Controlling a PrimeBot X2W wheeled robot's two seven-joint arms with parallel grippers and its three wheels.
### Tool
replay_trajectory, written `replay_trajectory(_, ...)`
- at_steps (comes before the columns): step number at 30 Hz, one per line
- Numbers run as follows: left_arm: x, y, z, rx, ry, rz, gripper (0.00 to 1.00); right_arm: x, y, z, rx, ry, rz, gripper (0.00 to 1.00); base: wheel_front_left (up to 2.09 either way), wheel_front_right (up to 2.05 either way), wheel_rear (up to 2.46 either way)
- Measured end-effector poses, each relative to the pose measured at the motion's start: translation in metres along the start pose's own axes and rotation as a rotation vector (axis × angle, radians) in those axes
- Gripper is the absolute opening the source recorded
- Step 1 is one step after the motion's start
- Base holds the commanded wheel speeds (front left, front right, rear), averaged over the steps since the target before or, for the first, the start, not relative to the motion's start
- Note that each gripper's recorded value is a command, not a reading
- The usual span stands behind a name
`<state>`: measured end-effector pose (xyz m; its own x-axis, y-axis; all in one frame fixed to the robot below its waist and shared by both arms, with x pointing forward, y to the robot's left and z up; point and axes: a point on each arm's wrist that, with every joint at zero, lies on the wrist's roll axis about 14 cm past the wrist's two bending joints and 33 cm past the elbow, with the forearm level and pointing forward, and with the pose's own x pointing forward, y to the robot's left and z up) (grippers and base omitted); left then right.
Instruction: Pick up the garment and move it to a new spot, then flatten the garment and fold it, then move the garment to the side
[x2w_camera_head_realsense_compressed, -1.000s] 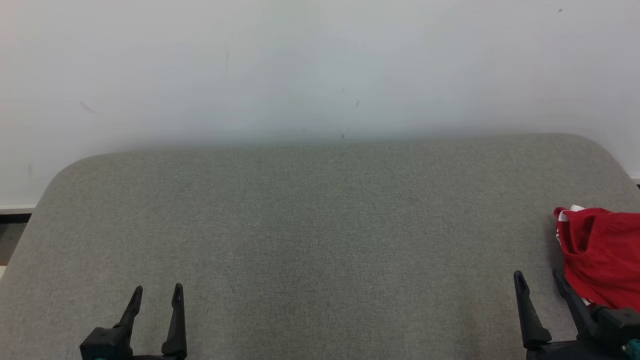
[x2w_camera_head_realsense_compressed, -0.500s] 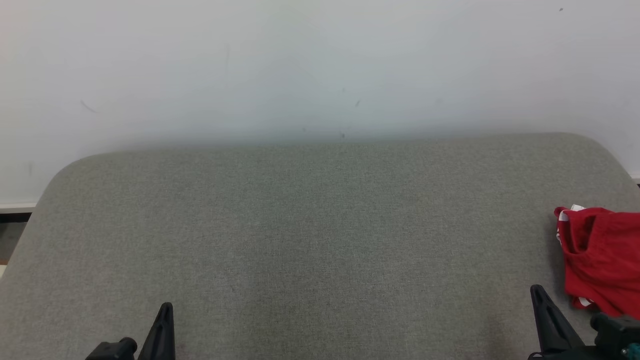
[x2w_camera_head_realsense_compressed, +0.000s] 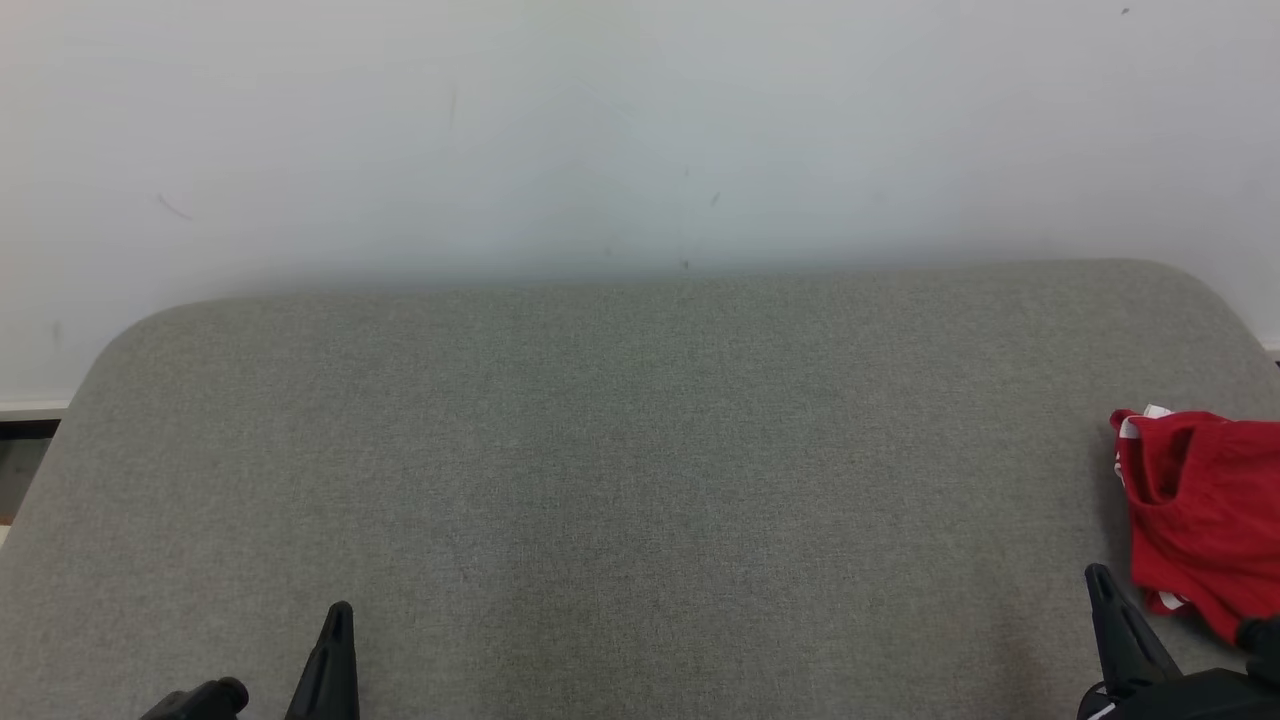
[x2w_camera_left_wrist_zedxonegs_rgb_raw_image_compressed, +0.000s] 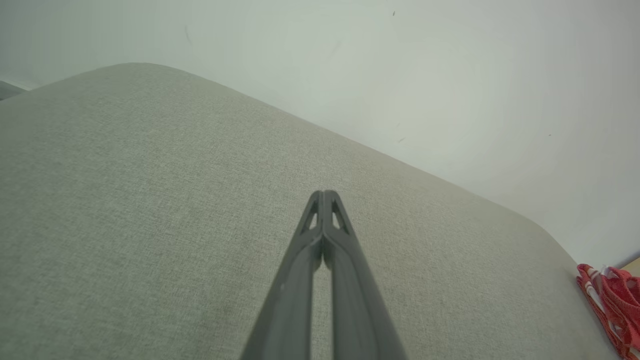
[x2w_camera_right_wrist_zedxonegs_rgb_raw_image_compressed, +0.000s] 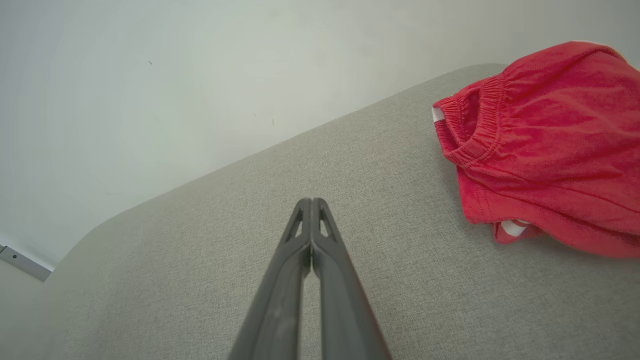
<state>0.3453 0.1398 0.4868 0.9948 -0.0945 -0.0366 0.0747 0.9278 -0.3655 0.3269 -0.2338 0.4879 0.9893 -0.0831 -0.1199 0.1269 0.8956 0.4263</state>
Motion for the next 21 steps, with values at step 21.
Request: replay_trajectory(21,0.0009,-0.0063,0.0031,-0.350,-0.011,0.011,0.00,0.0078,-0.0098,0.0003,0.335,0.038,-0.010,0.00,0.00,0.00,0.00)
